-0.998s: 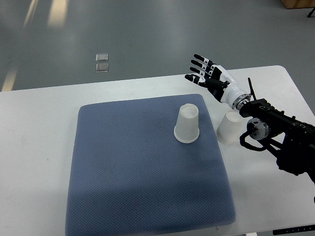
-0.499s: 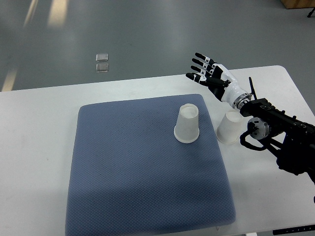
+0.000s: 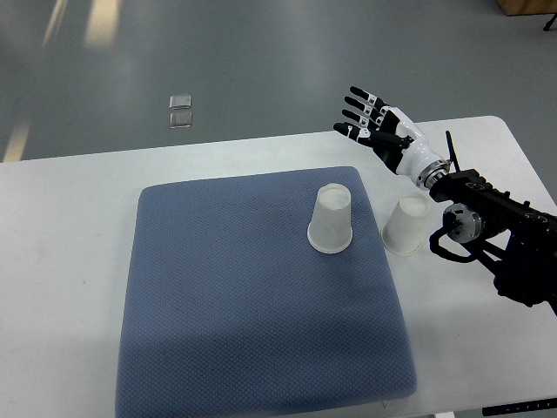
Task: Stack paper cups
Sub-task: 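Rotate the right hand palm-down and move it above the loose cup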
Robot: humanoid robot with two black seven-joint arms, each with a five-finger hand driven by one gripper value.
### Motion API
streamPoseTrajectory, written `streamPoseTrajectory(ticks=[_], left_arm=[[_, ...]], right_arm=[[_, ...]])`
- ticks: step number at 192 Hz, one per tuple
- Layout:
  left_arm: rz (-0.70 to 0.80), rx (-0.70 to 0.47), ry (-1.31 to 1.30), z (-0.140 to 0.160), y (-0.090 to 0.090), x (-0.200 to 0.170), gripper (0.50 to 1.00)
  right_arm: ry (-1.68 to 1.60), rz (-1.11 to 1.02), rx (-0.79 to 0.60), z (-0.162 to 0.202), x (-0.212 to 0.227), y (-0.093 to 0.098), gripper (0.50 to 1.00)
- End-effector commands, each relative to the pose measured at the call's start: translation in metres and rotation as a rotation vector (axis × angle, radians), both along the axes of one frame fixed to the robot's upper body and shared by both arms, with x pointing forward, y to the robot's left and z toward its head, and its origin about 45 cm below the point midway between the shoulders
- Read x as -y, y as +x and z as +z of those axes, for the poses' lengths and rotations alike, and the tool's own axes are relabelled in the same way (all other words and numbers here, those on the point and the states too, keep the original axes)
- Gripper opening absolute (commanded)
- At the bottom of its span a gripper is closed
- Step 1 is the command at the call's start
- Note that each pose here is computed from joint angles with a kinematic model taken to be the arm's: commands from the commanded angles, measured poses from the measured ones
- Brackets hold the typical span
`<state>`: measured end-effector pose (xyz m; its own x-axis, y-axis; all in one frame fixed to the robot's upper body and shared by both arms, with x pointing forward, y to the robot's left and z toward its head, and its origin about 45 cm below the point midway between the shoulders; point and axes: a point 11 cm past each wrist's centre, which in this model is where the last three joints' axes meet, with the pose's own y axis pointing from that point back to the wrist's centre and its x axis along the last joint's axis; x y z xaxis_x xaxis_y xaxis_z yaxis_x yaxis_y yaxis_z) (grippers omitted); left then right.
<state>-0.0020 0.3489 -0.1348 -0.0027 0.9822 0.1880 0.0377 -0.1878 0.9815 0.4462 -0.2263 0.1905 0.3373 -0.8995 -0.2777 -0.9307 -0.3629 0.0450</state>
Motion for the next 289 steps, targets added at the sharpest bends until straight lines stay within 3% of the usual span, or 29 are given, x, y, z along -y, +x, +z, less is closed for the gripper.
streamPoseTrajectory(ticks=[1, 67, 153, 217, 289], left_arm=[[0.0, 0.0, -0.001, 0.0, 0.0, 0.0, 1.0], [0.0, 0.0, 0.0, 0.0, 0.0, 0.0, 1.0], [0.0, 0.0, 0.0, 0.0, 0.0, 0.0, 1.0], [0.0, 0.0, 0.0, 0.0, 0.0, 0.0, 1.0], [0.0, 0.0, 0.0, 0.0, 0.0, 0.0, 1.0]], right_arm=[[0.0, 0.009, 0.007, 0.002, 0.004, 0.0, 0.924], [-0.021, 0.013, 0.028, 0.012, 0.028, 0.003, 0.921], [-0.147, 0.014, 0.109, 0.064, 0.112, 0.011, 0.921], [-0.574, 0.275, 0.189, 0.111, 0.157, -0.012, 0.921], [-0.983, 0.625, 0.218, 0.101, 0.121, -0.043, 0.921]])
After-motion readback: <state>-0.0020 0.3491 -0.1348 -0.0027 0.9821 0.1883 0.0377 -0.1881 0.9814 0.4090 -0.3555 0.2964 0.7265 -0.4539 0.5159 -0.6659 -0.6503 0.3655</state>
